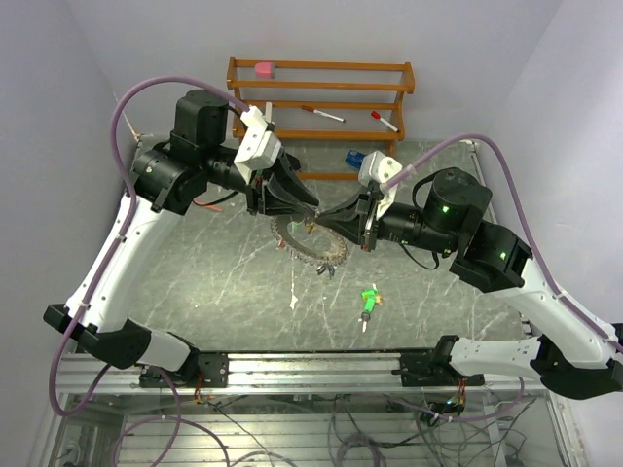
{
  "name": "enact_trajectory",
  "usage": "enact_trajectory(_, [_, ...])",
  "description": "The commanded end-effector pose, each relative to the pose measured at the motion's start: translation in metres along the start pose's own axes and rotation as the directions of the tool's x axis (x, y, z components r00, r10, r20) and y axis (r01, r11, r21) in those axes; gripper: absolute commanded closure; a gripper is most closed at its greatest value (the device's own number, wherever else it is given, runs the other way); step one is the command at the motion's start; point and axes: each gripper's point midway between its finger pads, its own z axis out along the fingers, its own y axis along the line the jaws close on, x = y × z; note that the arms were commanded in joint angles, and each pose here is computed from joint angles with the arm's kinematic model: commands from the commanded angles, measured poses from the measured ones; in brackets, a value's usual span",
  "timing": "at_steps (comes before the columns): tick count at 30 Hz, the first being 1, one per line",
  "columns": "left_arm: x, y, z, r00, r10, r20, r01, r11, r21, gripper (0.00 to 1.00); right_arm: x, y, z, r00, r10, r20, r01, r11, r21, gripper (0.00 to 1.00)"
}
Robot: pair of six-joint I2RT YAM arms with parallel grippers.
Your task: Put the keys on the keyring
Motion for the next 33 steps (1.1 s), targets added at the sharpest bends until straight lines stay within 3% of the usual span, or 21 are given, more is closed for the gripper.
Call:
enact_trajectory(1, [0.000,-0.009,0.001,1.000,-0.013,0.016,0.013,0.999,0.037,0.67,-0.027,-0.002,-0.009,0.996,-0.026,0.084,0.025,1.000,0.015,1.00])
enact_trajectory(6, [0.003,-0.007,0.002,1.000,-0.015,0.010,0.015,0.999,0.040,0.73,-0.029,-0.001,-0.009,0.996,-0.027,0.088,0.026,1.000,0.011,1.00])
enact_trajectory(13, [0.002,-0.007,0.003,1.000,-0.010,0.014,0.009,0.999,0.044,0.93,-0.028,-0.002,-0.010,0.996,-0.029,0.085,0.028,0.999,0.016,1.00])
enact_trajectory(20, [-0.001,-0.006,0.000,1.000,0.010,0.000,-0.010,1.000,0.017,0.93,-0.030,-0.002,-0.016,0.996,-0.019,0.093,0.016,1.000,0.027,0.99])
enact_trajectory(24, [-0.001,-0.005,-0.002,0.999,0.034,-0.030,-0.034,0.999,-0.011,0.93,-0.033,-0.003,-0.022,0.995,-0.005,0.102,0.001,0.999,0.044,0.76])
enact_trajectory(29, [0.004,-0.006,-0.003,0.994,0.074,-0.086,-0.077,0.996,-0.038,0.93,-0.039,-0.011,-0.031,0.994,-0.001,0.109,-0.010,0.995,0.095,0.60])
enact_trajectory(33, [0.012,-0.010,-0.003,0.984,0.102,-0.148,-0.108,0.993,-0.038,0.93,-0.035,-0.011,-0.023,0.997,0.011,0.077,-0.018,0.996,0.084,0.61])
